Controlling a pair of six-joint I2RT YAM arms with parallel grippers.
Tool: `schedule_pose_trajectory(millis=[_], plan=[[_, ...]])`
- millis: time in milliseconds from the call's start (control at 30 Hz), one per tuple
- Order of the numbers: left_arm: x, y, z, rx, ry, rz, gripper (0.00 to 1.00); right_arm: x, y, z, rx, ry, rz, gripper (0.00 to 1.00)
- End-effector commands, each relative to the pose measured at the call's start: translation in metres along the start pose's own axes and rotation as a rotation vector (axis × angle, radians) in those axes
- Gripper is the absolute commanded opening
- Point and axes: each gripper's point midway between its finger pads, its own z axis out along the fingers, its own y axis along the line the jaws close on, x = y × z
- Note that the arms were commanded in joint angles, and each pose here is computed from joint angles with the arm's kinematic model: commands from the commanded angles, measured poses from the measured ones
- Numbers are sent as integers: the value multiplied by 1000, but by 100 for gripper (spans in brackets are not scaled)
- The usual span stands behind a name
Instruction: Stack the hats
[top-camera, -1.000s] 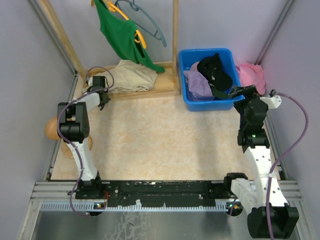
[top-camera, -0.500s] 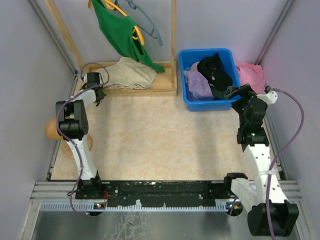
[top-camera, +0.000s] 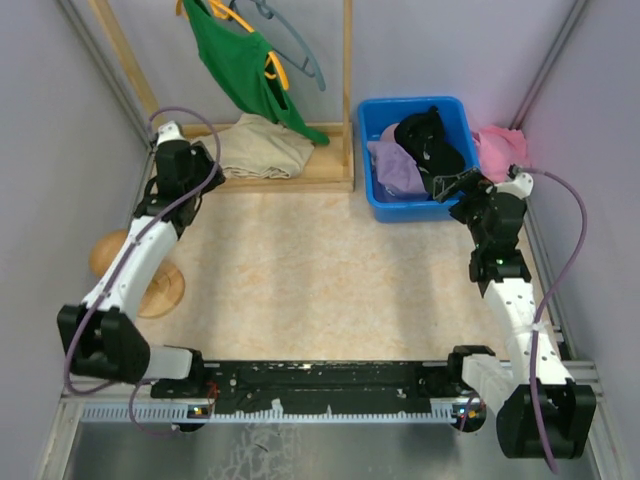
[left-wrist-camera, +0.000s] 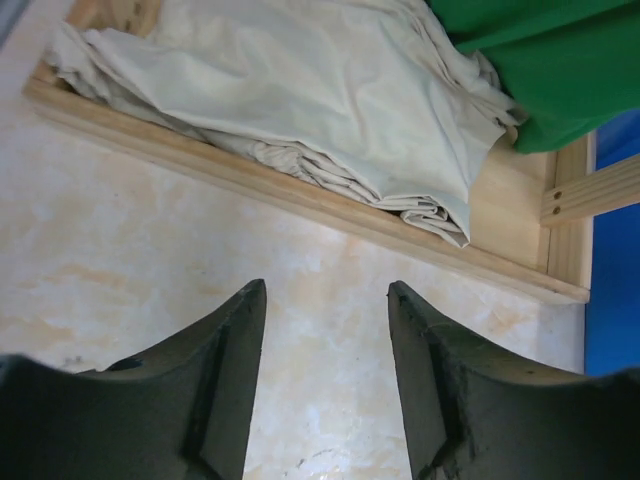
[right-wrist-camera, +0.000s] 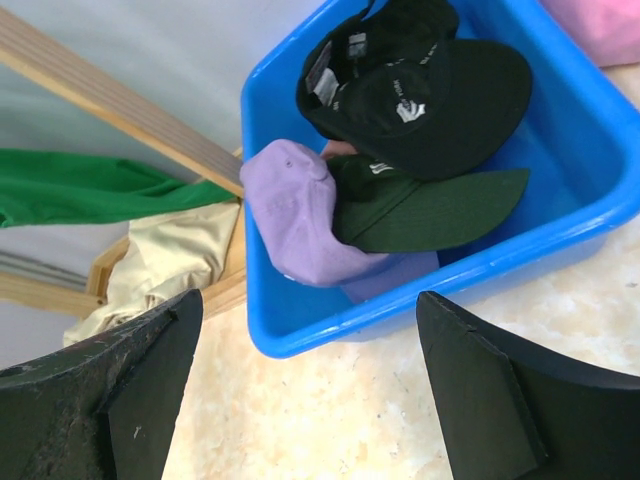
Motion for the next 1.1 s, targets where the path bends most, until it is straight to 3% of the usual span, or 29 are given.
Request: schedule_pose_trajectory(millis=[0, 167, 267, 367, 533, 733, 867, 1067], plan=[[-12, 31, -47, -68, -13, -34, 61, -6, 27, -1, -118, -1, -22, 88], [-45, 69, -102, -173, -81, -112, 73, 3, 34, -2, -155, 41, -20, 88], [-57, 101, -128, -276, -142, -154, 90, 6, 41, -4, -180, 59, -21, 88], [-74, 120, -146, -357, -201, -170, 99, 9, 48, -7, -204, 73, -29, 88], [-80, 143, -151, -416, -188, -202, 99, 19, 58, -7, -230, 117, -44, 89], [-93, 181, -148, -326, -185, -281, 99, 16, 68, -8, -232, 145, -99, 89], [-81, 192, -141, -289, -130, -408, 99, 14, 76, -7, -227, 155, -131, 89], [-49, 214, -138, -380, -94, -422, 99, 16, 88, -7, -239, 169, -153, 89]])
